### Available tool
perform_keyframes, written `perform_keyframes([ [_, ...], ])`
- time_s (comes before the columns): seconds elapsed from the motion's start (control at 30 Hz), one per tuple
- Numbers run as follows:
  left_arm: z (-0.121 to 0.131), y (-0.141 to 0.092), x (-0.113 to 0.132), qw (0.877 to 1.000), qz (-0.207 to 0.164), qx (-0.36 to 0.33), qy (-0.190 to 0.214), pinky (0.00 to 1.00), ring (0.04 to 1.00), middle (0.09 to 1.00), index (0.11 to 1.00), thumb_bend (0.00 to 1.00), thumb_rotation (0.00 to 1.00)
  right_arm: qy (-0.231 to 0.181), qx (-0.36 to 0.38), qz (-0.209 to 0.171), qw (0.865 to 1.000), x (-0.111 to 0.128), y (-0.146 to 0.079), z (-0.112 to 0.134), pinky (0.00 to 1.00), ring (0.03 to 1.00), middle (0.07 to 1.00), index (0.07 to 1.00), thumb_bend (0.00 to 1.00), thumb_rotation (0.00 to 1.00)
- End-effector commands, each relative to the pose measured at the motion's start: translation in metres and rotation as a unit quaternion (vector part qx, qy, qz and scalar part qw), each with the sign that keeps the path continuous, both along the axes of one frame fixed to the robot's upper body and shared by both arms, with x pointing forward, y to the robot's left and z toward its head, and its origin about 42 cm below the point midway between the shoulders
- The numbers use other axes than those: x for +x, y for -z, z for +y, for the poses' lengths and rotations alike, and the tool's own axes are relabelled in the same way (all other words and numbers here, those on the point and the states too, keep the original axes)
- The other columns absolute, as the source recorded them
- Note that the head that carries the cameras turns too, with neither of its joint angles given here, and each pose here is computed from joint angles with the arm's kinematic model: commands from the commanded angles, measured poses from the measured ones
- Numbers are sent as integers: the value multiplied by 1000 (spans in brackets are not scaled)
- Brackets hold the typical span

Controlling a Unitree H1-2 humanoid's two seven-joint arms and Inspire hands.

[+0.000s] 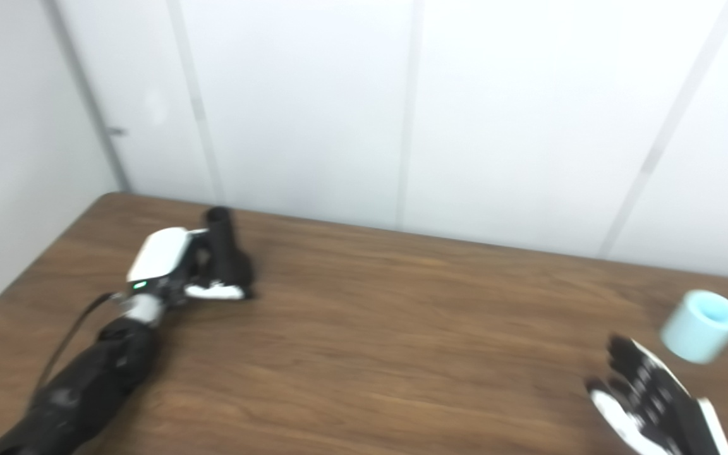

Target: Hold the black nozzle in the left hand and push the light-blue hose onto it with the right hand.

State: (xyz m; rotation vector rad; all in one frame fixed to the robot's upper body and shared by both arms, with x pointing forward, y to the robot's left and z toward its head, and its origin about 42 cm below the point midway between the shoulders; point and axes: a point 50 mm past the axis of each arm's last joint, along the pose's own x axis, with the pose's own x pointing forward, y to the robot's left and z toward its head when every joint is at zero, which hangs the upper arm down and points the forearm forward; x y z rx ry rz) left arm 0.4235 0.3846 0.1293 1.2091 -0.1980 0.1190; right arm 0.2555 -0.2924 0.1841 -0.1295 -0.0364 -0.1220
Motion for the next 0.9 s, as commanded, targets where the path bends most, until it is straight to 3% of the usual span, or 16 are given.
perform_keyframes([
  [0.0,-4,18,-10,1000,21,-6,16,138,186,473,487,526,0,12,-12,-50,999,2,-23,-2,870,866,841,794,130,0],
  [0.1,-15,22,-11,999,18,-7,33,138,189,473,486,526,0,25,-8,-56,998,-3,-26,-6,887,883,857,811,131,0],
  [0.3,-42,34,-13,996,27,-36,80,151,212,467,490,524,0,58,-11,-63,996,-11,-30,-18,816,858,835,789,165,0],
  [0.57,-82,47,-21,988,39,-40,142,100,142,471,485,526,0,84,-12,-88,993,-13,-41,-35,781,829,806,755,178,0],
  [0.6,-87,49,-22,987,35,-39,151,86,126,341,485,523,20,85,-13,-94,992,-13,-44,-36,776,825,804,753,173,0],
  [0.63,-90,51,-24,986,32,-38,158,80,120,280,485,522,30,85,-15,-98,991,-13,-46,-37,773,823,804,752,173,0],
  [0.73,-102,58,-29,983,36,-41,177,97,147,309,486,519,40,92,-25,-112,989,-12,-54,-39,760,818,803,748,186,0],
  [0.8,-111,64,-34,981,37,-45,186,109,161,439,486,524,8,101,-38,-122,987,-11,-60,-40,741,809,796,743,183,0],
  [0.87,-120,69,-40,979,41,-50,195,111,163,463,485,525,2,112,-48,-133,984,-10,-64,-41,733,804,790,736,176,0],
])
